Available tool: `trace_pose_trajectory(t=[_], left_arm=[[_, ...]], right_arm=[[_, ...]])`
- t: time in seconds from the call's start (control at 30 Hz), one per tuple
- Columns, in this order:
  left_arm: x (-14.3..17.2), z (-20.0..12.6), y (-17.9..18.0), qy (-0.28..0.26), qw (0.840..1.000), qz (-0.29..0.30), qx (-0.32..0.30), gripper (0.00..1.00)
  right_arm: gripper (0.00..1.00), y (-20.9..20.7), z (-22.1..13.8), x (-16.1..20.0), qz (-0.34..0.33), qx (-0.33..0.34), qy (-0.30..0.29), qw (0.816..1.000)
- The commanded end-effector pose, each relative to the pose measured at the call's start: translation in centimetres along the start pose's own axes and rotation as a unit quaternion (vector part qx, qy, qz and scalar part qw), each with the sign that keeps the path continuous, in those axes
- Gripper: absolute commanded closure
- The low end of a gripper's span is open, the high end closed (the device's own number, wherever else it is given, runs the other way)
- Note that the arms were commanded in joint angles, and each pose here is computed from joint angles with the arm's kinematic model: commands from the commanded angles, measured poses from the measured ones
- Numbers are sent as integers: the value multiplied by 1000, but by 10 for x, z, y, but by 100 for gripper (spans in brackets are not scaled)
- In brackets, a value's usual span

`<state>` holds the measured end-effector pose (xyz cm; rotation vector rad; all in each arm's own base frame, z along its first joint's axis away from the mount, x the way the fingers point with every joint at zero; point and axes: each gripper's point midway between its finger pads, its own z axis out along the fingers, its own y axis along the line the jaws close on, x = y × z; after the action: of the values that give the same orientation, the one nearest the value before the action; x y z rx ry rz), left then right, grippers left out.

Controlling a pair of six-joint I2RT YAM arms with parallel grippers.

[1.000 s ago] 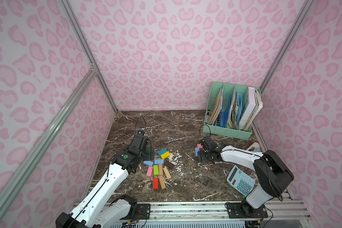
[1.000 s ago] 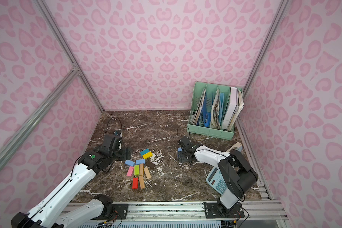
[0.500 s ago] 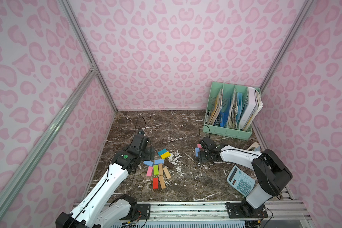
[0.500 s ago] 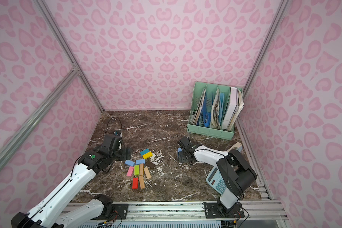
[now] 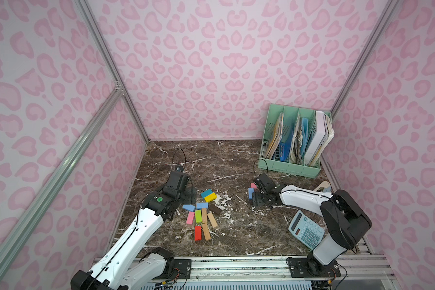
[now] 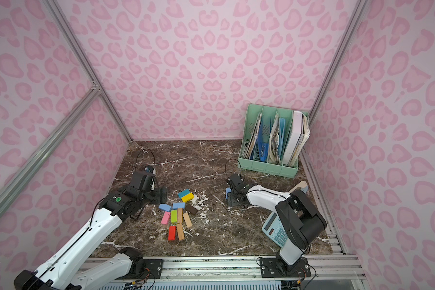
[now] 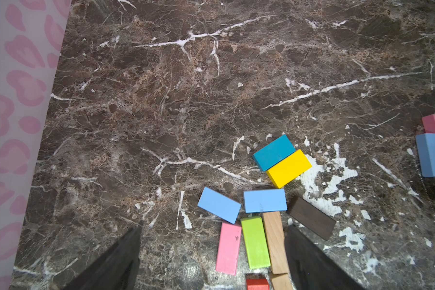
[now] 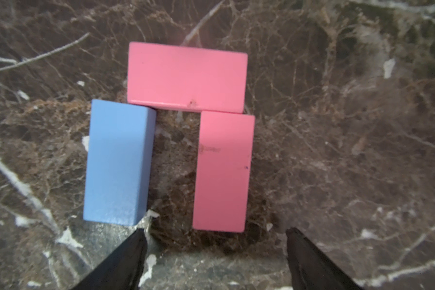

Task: Assemble the number 8 with building blocks
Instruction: Adjust the building block at the center of the board.

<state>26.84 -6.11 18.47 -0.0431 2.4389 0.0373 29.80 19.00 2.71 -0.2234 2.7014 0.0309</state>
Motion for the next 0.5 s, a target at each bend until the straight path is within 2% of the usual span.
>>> trace_pose_trajectory(t=[0.0,0.17,0.23,0.47], left_arm=[[-1,-1,0,-1,1000,-4,-1,7],[2,0,5,10,1000,-17,-14,2],[7,-1,9,21,999,-42,-25,2],[39,22,0,85,986,-146,-2,2]], right_arm=[[12,-1,-2,-4,4,2,-7,1000],[11,1,-15,-12,4,-10,-27,1000],[11,2,-25,-17,5,-19,-41,999],[11,1,-56,-30,7,-43,-91,995]])
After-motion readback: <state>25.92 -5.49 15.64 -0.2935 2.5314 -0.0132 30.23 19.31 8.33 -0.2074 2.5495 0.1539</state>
